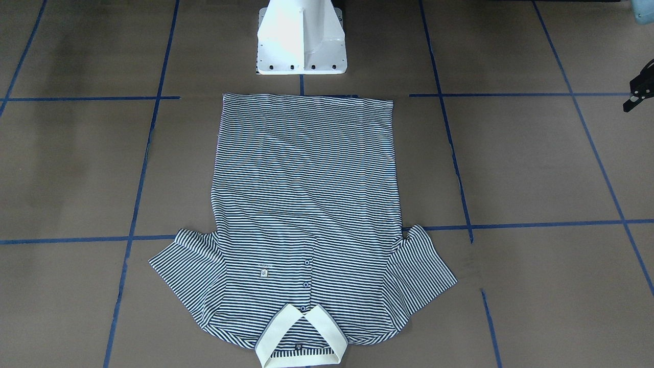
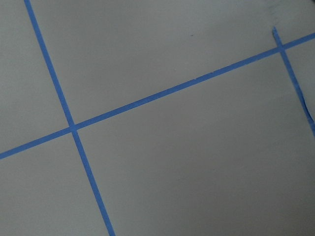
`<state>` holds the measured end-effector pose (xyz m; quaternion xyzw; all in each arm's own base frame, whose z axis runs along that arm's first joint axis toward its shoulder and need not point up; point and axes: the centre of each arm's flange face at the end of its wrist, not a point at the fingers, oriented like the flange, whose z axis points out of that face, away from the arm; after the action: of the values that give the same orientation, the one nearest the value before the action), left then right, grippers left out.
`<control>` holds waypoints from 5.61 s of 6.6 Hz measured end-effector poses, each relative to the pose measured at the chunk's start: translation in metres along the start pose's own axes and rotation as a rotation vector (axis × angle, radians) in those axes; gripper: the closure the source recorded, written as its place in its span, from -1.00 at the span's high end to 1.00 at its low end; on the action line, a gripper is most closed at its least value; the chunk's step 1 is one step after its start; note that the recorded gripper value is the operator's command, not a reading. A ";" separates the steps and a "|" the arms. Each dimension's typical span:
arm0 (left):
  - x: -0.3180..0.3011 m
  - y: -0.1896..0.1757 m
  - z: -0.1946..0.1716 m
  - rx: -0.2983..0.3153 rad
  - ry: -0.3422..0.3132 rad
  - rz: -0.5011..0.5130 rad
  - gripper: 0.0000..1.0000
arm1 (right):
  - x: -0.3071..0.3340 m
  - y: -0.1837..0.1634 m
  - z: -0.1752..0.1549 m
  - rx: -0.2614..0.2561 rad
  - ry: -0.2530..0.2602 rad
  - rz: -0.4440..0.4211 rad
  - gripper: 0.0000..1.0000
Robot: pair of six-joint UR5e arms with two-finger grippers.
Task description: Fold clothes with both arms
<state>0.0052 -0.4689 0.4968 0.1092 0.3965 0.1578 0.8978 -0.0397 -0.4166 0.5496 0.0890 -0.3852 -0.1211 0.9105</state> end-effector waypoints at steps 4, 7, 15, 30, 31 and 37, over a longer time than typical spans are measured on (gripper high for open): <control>0.004 0.001 -0.003 0.005 0.005 0.004 1.00 | -0.040 -0.084 0.044 -0.005 -0.070 0.014 1.00; 0.014 0.010 -0.012 0.020 0.005 0.021 1.00 | -0.162 -0.217 0.095 0.013 -0.091 0.219 0.80; 0.023 0.011 -0.019 0.036 0.004 0.036 1.00 | -0.257 -0.279 0.206 0.210 -0.055 0.596 -0.77; 0.035 -0.049 0.009 0.075 0.048 -0.002 1.00 | -0.465 -0.412 0.164 0.415 -0.009 0.652 1.00; 0.068 -0.089 0.035 0.090 0.086 -0.084 0.99 | -0.439 -0.404 0.146 0.414 -0.038 0.635 1.00; 0.202 -0.296 0.206 0.233 -0.021 -0.434 0.28 | -0.346 -0.296 0.083 0.359 -0.138 0.559 1.00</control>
<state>0.3460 -0.6832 0.4011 0.1261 0.4167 -0.0869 0.8961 -0.3776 -0.6053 0.2957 0.1305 -0.4707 0.1974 0.8500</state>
